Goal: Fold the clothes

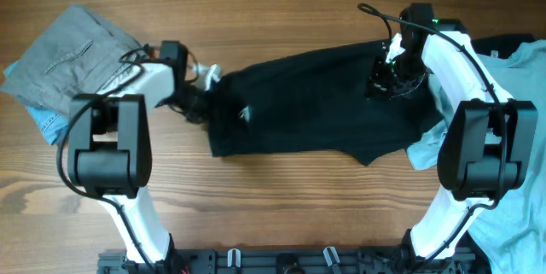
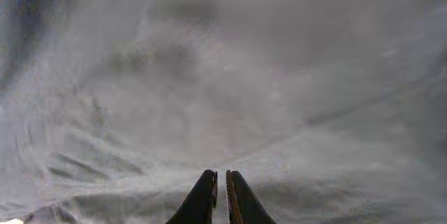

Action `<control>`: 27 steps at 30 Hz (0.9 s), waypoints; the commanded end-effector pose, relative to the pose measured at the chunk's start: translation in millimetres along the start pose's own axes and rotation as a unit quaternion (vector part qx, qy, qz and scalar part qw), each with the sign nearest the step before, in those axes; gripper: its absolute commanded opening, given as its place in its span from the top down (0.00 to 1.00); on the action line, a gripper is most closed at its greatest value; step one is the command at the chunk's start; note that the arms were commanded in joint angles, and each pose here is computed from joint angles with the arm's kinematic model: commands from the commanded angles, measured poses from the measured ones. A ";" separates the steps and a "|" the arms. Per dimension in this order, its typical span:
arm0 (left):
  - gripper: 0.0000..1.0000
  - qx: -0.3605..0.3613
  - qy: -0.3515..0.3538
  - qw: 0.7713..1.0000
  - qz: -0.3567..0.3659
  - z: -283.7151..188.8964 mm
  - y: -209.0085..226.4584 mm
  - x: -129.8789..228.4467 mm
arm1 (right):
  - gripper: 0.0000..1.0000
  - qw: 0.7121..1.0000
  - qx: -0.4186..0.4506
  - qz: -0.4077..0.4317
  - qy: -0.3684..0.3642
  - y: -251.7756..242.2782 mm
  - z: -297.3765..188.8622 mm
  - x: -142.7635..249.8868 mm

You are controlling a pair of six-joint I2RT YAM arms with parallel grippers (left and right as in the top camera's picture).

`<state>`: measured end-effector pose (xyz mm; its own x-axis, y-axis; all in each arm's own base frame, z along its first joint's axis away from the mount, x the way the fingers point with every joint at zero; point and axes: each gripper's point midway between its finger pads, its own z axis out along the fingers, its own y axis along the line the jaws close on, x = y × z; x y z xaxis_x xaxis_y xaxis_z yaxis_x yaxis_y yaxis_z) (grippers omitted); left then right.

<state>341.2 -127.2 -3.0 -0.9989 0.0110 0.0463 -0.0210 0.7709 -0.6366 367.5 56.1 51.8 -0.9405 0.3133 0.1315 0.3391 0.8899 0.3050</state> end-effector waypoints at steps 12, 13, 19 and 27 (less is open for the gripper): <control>0.96 -0.154 -0.169 0.973 -0.034 -251.0 -53.2 -16.3 | 0.87 0.998 -0.027 -0.017 -0.045 17.3 -30.8 -4.1; 0.96 -0.170 -0.156 0.973 -0.026 -241.7 -53.5 -16.5 | 0.87 0.998 -0.027 -0.017 -0.045 17.4 -30.8 -4.3; 0.96 -0.178 -0.146 0.973 -0.009 -223.6 -66.9 -22.6 | 0.89 0.980 -0.144 -0.129 -0.039 61.8 -37.0 1.4; 0.96 -0.195 -0.163 0.967 -0.028 -236.2 -50.5 -26.6 | 0.96 0.955 -0.094 -0.268 -0.086 165.9 40.4 27.0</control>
<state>376.6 -24.5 208.1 -0.9661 -0.1592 -0.2033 -0.0915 0.9472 -0.3073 408.4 196.6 101.8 -0.9657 -0.0441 -0.2558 -0.1854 0.8071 0.5605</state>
